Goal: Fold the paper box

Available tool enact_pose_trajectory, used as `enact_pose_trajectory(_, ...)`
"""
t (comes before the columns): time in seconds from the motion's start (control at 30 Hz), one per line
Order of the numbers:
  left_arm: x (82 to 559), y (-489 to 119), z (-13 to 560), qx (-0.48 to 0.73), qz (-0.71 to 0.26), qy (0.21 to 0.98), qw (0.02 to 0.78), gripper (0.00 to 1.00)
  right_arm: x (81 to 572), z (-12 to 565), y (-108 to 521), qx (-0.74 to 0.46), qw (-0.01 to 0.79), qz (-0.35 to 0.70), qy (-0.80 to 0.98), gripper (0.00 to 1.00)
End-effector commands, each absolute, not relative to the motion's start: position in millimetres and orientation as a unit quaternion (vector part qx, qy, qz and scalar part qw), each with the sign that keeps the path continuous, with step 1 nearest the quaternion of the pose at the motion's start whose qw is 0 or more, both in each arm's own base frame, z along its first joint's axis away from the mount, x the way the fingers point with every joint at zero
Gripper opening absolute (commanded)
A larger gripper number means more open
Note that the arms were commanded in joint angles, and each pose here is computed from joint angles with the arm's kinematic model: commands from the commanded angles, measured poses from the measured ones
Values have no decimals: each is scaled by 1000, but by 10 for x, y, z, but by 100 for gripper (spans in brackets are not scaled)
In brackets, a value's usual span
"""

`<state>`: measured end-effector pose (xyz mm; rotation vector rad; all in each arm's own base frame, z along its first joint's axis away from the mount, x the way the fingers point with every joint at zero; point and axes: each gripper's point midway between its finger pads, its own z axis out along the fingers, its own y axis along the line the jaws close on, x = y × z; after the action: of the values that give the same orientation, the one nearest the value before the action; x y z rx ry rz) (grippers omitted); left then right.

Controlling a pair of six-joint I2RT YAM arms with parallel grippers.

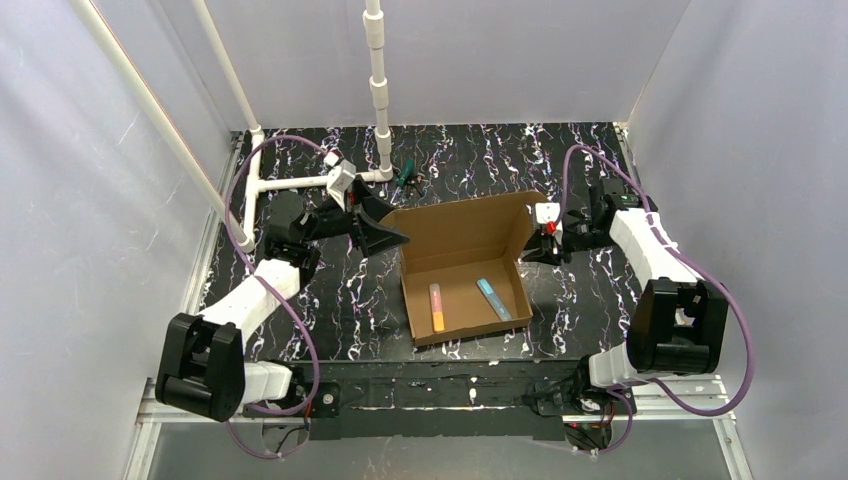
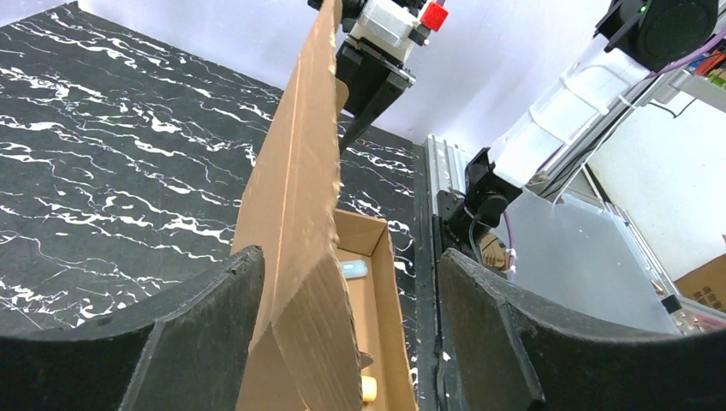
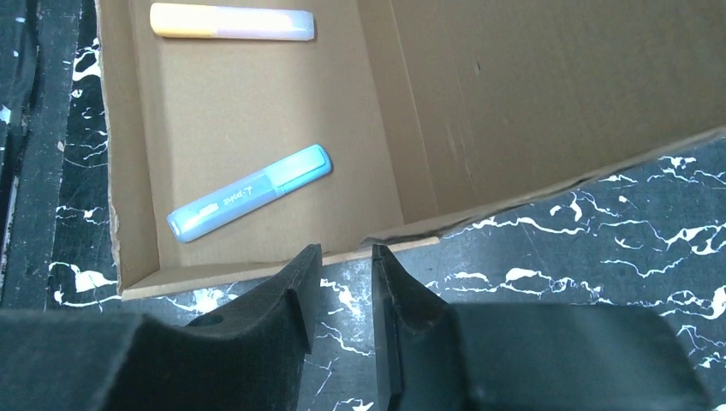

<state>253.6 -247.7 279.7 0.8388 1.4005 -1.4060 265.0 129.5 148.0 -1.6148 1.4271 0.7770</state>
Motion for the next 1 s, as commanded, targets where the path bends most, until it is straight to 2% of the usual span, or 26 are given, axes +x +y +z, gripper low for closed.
enact_pose_trajectory(0.0,2504,-2478,3059,355,-578,567,467,73,2692,1670,1414,-657,429,293,547,36)
enact_pose_trajectory(0.33,2479,-2498,3095,349,-588,576,447,64,2639,1502,1422,-669,417,260,557,37)
enact_pose_trajectory(0.53,2331,-2530,2901,342,-599,591,418,56,2603,1352,1363,-677,393,253,569,37)
enact_pose_trajectory(0.87,2140,-2488,2627,315,-606,621,384,43,2119,1044,1177,-722,314,257,560,38)
enact_pose_trajectory(0.97,2074,-2479,2581,312,-608,625,377,42,2020,1044,1147,-727,309,252,559,40)
